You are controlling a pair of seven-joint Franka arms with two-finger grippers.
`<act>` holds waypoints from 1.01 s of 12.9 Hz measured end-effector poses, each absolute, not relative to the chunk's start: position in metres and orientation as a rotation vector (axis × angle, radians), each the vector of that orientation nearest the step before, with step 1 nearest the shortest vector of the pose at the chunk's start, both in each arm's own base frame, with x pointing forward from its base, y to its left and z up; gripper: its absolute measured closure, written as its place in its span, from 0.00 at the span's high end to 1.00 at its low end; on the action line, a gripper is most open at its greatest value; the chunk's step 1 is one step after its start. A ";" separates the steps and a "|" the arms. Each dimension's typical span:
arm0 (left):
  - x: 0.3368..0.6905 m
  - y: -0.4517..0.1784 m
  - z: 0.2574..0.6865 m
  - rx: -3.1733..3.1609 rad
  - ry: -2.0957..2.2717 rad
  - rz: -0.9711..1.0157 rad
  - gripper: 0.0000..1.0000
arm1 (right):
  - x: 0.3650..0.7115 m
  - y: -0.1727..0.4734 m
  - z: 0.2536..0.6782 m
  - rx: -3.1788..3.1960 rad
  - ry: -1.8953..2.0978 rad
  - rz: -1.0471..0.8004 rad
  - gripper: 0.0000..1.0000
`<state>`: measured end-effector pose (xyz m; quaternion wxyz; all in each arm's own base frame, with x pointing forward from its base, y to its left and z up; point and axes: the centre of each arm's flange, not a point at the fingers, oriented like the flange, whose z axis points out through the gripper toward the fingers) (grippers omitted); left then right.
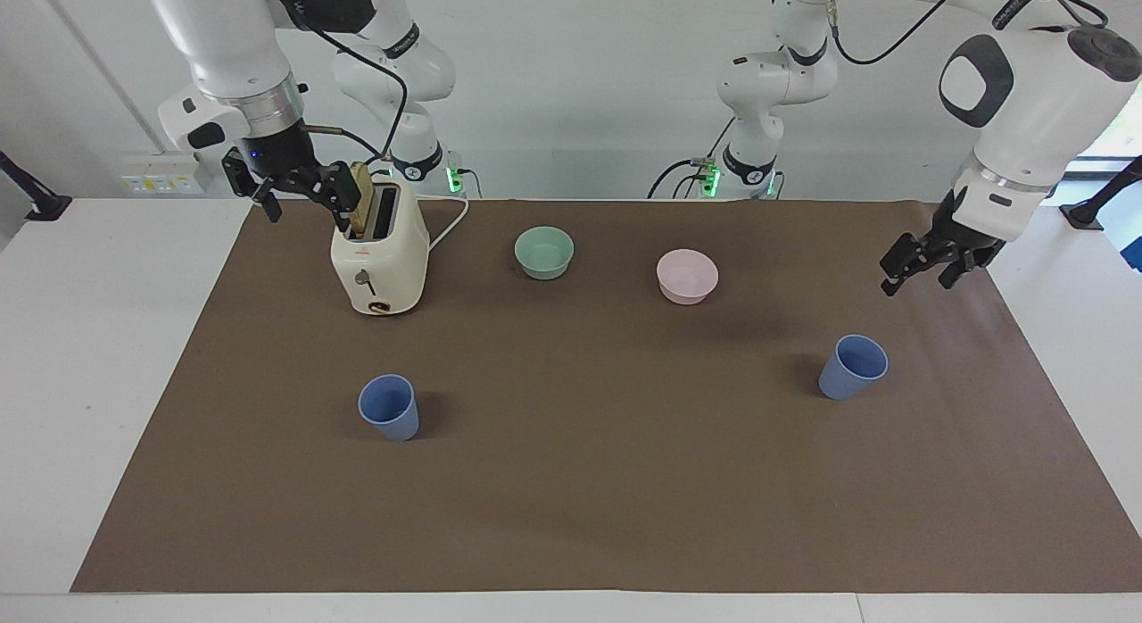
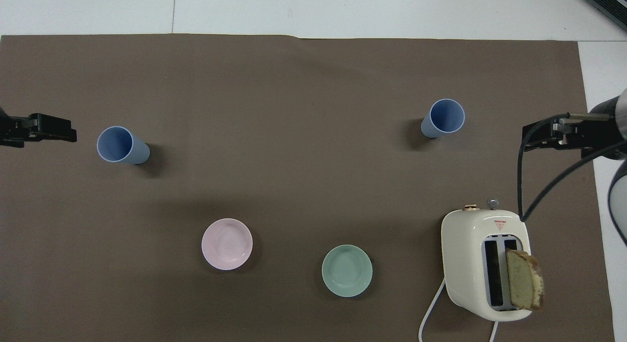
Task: Stack blue cups with both arms
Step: 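Reach the left gripper to the nearer blue cup and grasp it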
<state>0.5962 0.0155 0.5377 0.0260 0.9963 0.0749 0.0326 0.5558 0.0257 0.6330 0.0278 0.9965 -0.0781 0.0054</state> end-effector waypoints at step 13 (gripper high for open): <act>0.604 0.030 0.370 3.076 0.299 -0.031 1.00 | 0.556 0.026 0.633 3.076 -0.241 0.016 1.00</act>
